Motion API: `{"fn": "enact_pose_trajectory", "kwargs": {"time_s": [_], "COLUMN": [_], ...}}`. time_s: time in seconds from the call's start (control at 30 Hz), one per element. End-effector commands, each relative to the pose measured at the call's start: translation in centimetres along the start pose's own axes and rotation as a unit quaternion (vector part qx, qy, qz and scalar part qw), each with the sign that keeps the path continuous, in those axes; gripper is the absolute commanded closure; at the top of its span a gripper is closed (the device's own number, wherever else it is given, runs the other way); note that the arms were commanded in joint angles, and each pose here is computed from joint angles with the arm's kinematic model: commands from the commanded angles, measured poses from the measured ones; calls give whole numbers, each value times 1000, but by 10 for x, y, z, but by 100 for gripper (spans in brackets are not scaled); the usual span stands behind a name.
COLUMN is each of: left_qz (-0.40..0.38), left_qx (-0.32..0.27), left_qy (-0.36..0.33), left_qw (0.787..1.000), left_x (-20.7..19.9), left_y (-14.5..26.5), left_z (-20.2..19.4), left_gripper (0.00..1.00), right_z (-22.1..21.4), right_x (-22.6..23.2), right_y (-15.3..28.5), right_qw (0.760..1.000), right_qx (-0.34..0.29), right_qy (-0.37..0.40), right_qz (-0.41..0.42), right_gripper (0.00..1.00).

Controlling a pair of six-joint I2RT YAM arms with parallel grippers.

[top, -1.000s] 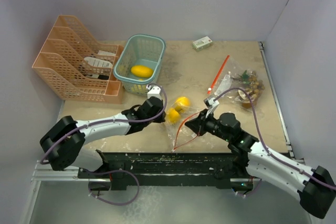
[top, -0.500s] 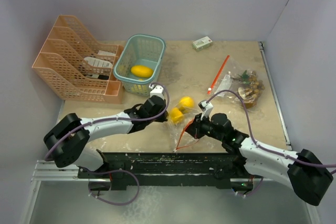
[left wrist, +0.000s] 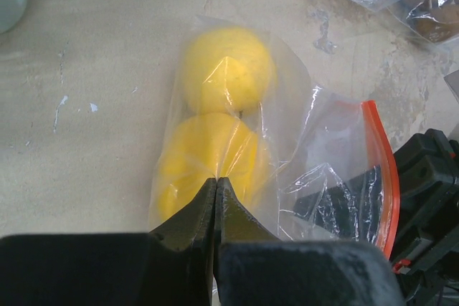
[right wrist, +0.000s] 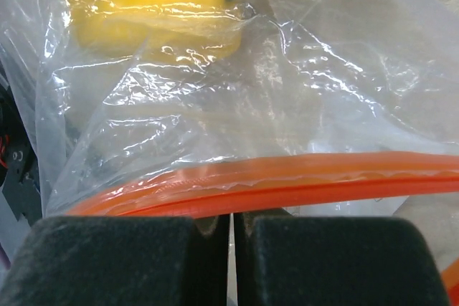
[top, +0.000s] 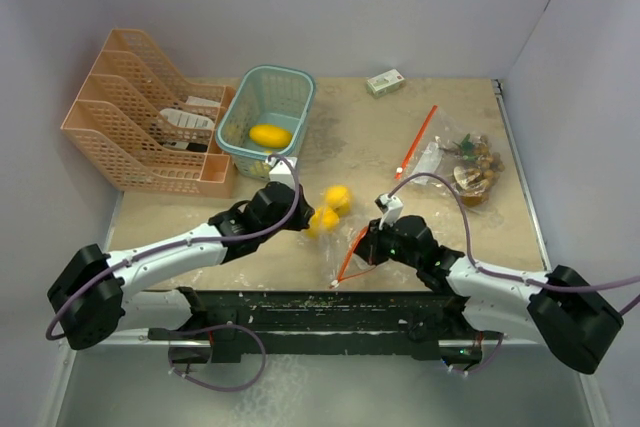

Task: Open the zip-top bag and remove the fake food
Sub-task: Pick up the fake vegetable from the zipper food storage bag.

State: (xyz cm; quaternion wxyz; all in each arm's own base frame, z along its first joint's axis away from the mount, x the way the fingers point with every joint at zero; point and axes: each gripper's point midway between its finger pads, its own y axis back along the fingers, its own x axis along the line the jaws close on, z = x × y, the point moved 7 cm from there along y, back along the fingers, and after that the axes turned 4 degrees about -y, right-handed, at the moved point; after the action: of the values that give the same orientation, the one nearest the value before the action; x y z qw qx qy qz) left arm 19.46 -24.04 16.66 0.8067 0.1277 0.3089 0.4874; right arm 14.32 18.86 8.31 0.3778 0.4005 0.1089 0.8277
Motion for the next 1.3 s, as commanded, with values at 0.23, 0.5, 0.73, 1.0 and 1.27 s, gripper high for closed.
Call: {"fn": "enact_pose_trajectory", "kwargs": {"time_s": [0.23, 0.5, 0.73, 1.0, 1.27], "left_qz": [-10, -40, -57, 48, 76], "left_qx": [-29, -50, -86, -87, -110], "left_qy": [7, -10, -97, -178, -183], "left_qw": [1000, 998, 990, 979, 974], "left_x": [-3, -12, -46, -80, -84], "left_y": [13, 30, 53, 51, 65], "left_z": [14, 29, 40, 32, 40], "left_gripper": [100, 100, 100, 100, 100], "right_z": [19, 23, 30, 22, 17], "right_x": [9, 12, 16, 10, 7], "right_y": [-12, -13, -23, -43, -44], "right_qw": [999, 998, 998, 999, 999], "right_qx": [-43, -58, -54, -36, -27], "right_qy": [4, 7, 18, 10, 6], "right_qz": [15, 29, 31, 32, 30], "right_gripper": [100, 95, 86, 84, 84]}}
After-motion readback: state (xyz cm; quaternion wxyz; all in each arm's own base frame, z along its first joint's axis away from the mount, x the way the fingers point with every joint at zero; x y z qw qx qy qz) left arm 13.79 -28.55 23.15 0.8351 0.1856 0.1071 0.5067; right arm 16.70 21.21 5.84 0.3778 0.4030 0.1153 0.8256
